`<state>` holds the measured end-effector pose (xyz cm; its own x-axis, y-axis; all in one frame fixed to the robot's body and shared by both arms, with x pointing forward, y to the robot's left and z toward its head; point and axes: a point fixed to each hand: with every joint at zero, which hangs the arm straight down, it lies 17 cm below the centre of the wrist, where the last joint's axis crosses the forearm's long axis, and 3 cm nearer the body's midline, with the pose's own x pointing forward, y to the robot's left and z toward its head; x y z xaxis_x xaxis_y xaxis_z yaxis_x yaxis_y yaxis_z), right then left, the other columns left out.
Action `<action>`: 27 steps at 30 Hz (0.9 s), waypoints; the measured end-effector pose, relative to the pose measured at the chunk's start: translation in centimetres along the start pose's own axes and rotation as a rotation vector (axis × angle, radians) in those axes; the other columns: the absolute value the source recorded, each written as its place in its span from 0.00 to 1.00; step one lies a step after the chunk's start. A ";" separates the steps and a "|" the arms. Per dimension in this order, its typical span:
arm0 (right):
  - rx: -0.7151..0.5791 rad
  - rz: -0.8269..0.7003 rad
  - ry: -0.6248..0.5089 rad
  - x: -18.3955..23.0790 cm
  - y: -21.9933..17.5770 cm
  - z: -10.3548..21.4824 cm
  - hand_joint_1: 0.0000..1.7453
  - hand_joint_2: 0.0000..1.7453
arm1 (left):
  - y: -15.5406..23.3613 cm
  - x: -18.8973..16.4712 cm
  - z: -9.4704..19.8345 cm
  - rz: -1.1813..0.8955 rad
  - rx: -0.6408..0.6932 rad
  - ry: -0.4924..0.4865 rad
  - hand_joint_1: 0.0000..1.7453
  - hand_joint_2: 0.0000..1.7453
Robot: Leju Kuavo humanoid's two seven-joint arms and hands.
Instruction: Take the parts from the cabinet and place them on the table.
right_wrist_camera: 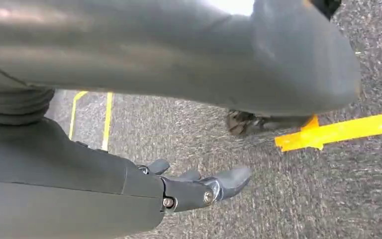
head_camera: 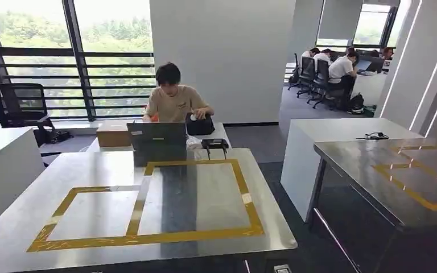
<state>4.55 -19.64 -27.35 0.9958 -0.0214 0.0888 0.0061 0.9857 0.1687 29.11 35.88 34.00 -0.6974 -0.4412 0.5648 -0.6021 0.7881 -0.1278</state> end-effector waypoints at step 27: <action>0.010 0.012 -0.005 0.4 0.5 0.0 0.00 0.00 | -1.4 -1.4 0.2 -0.011 -0.055 0.049 1.00 1.00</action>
<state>4.92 -19.19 -27.23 0.9954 -0.0100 0.0958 -0.0071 0.9842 0.1770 30.84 35.30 33.29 -0.6706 -0.4294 0.6049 -0.5860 0.8066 -0.0771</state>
